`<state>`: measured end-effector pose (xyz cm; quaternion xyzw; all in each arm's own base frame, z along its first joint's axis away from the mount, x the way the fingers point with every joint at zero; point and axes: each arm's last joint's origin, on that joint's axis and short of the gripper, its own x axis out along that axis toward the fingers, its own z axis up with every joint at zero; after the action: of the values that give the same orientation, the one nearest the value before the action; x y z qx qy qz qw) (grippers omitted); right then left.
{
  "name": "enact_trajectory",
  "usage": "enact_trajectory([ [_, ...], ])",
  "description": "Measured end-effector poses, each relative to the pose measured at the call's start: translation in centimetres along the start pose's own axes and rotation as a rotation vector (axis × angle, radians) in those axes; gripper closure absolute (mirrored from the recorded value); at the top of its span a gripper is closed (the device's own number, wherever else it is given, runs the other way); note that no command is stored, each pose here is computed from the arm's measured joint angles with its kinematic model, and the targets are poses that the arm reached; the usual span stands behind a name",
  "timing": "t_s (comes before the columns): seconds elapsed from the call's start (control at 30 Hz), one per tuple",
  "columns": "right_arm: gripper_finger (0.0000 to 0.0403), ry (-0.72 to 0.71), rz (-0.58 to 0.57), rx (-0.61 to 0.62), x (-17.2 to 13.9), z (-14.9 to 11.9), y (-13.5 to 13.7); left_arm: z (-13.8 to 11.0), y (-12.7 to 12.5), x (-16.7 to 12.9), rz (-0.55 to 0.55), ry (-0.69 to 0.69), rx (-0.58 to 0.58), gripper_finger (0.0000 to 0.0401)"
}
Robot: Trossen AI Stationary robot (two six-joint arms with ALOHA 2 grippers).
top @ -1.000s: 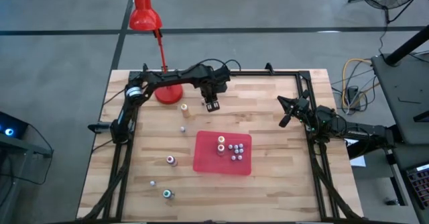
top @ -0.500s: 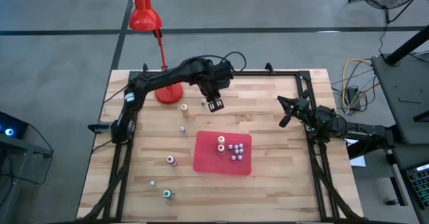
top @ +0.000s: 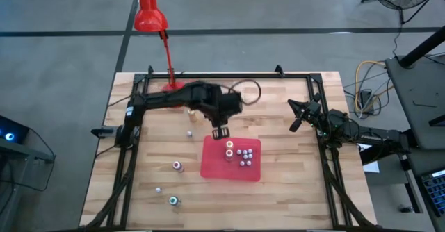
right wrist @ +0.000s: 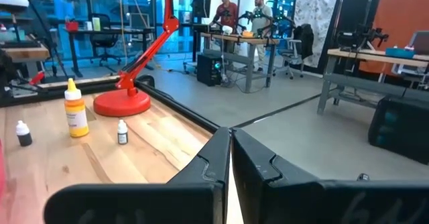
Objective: Pick & Place food coloring
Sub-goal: Put the small red food coloring bottle in the red bin
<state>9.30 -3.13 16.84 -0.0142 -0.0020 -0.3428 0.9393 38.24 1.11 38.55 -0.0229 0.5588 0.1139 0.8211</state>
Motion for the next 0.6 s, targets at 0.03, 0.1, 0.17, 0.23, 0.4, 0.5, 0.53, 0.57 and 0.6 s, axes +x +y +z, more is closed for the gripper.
enact_trajectory([
  [0.03,0.0394,0.0,0.0,0.003,0.0,0.0,0.0,-0.1,-0.6,-0.1,-0.004,-0.002,0.017,0.0356],
  [0.1,0.0394,0.0,0.0,0.012,0.0,0.0,0.0,-0.2,-1.9,-0.2,-0.016,-0.012,0.058,0.0357],
  [0.17,0.0394,0.0,0.0,0.009,0.0,0.0,0.0,-0.3,-3.1,-0.4,-0.027,-0.035,0.091,0.0359],
  [0.23,0.0394,0.0,0.0,-0.001,0.0,0.0,0.0,-0.2,-4.3,-0.6,-0.044,-0.067,0.116,0.0359],
  [0.4,0.0394,0.0,0.0,0.011,0.0,0.0,0.0,-0.2,-6.4,-1.0,-0.078,-0.127,0.151,0.0359],
  [0.5,0.0394,0.0,0.0,-0.001,0.0,0.0,0.0,0.0,-7.0,-0.6,-0.086,-0.137,0.147,0.0359],
  [0.53,0.0394,0.0,0.0,0.0,0.0,0.0,0.0,0.0,-7.2,-0.2,-0.085,-0.128,0.146,0.0359],
  [0.57,0.0394,0.0,0.0,0.002,0.0,0.0,0.0,0.0,-7.5,0.0,-0.084,-0.121,0.147,0.0359],
  [0.6,0.0394,0.001,0.0,0.008,0.0,0.0,0.0,0.1,-7.8,0.5,-0.084,-0.112,0.15,0.0359],
])
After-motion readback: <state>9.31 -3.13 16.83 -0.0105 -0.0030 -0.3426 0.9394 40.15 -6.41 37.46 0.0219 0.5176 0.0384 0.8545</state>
